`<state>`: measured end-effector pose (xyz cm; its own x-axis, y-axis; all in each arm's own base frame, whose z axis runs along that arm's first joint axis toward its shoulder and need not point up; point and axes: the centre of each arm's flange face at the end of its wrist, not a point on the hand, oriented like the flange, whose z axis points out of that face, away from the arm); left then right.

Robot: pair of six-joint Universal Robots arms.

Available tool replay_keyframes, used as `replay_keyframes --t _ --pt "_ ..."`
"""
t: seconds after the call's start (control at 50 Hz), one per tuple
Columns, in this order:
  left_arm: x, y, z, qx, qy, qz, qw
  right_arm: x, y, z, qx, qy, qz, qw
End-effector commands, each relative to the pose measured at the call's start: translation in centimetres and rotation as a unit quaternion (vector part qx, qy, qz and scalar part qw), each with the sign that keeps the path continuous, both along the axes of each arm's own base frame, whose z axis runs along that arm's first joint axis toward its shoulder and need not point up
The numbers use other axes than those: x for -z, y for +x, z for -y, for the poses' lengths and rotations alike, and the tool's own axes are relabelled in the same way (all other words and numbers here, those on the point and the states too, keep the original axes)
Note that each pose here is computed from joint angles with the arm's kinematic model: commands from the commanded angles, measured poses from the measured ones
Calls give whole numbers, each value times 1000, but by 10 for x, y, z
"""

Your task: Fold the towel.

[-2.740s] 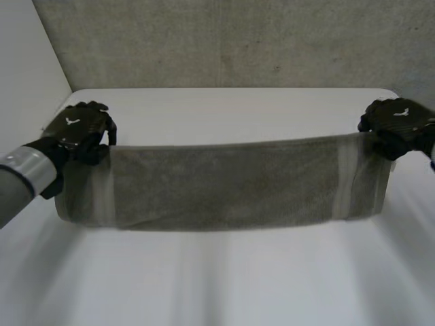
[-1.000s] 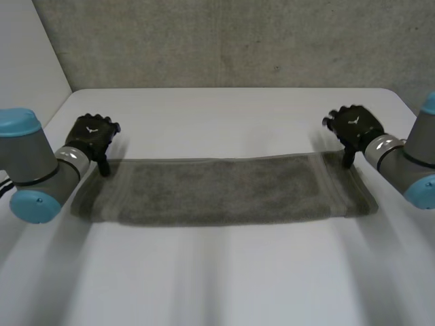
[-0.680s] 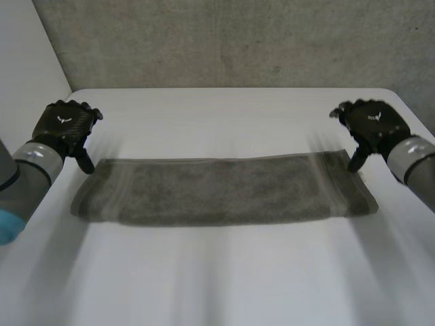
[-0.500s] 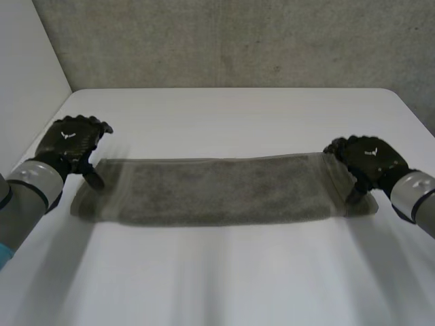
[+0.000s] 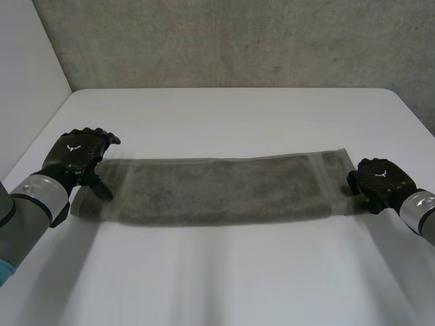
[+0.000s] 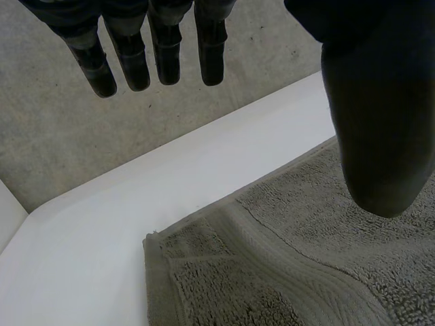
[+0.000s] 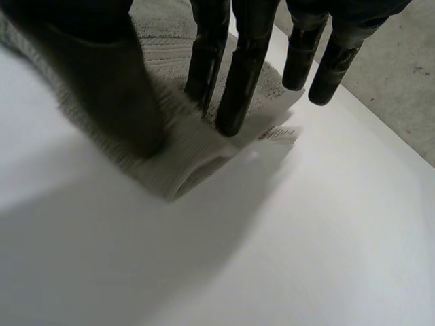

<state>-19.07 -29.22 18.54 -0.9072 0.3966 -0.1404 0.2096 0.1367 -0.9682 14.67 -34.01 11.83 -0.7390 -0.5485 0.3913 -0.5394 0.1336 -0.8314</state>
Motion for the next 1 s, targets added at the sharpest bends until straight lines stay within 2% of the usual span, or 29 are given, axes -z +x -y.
replay_keyframes --t 0.02,0.06,0.18,0.34,0.44,0.62,0.66,0.7,0.72,0.76,0.78,0.82,0.84,0.86,0.88,0.92,0.94,0.96,0.98,1.0 --pt "2 0 -2 1 3 1 1000 2 2 1 -11 3 7 1000" --pt "2 0 -2 1 3 1 1000 2 4 -2 -27 5 15 1000" --pt "3 0 -2 0 3 0 1000 2 -5 0 -18 10 19 1000" --pt "2 4 2 -7 -3 0 1000 -4 -50 15 45 11 23 999" --pt "1 6 3 -10 -4 0 1000 -33 -119 34 102 -28 1 994" --pt "2 5 2 -10 -3 1 1000 -82 -130 44 96 -56 -20 994" --pt "1 5 2 -10 -4 1 1000 -96 -121 43 87 -67 -19 994" --pt "1 6 2 -11 -4 0 1000 -123 -71 35 31 -100 -6 994" --pt "1 6 2 -11 -4 0 1000 -123 -71 35 30 -100 -6 994" --pt "2 6 1 -11 -3 0 1000 -139 -16 19 -33 -111 25 993" --pt "2 6 1 -11 -3 0 1000 -139 -16 19 -33 -111 26 993" --pt "2 6 1 -11 -3 0 1000 -144 36 -2 -93 -106 53 989" --pt "2 6 1 -11 -2 1 1000 -144 36 -2 -93 -106 53 989" --pt "2 6 1 -11 -3 0 1000 -145 67 -16 -127 -108 61 984" --pt "2 6 1 -11 -3 0 1000 -145 67 -16 -127 -108 61 984" --pt "2 6 2 -12 -6 1 1000 -136 127 -45 -187 -110 70 974" --pt "2 6 2 -12 -6 1 1000 -136 127 -45 -188 -110 70 974" --pt "2 6 3 -12 -9 0 1000 -127 156 -61 -213 -108 69 969" --pt "2 6 3 -12 -9 0 1000 -127 156 -62 -214 -108 69 969" --pt "2 6 3 -13 -11 0 1000 -119 181 -79 -239 -105 68 963"
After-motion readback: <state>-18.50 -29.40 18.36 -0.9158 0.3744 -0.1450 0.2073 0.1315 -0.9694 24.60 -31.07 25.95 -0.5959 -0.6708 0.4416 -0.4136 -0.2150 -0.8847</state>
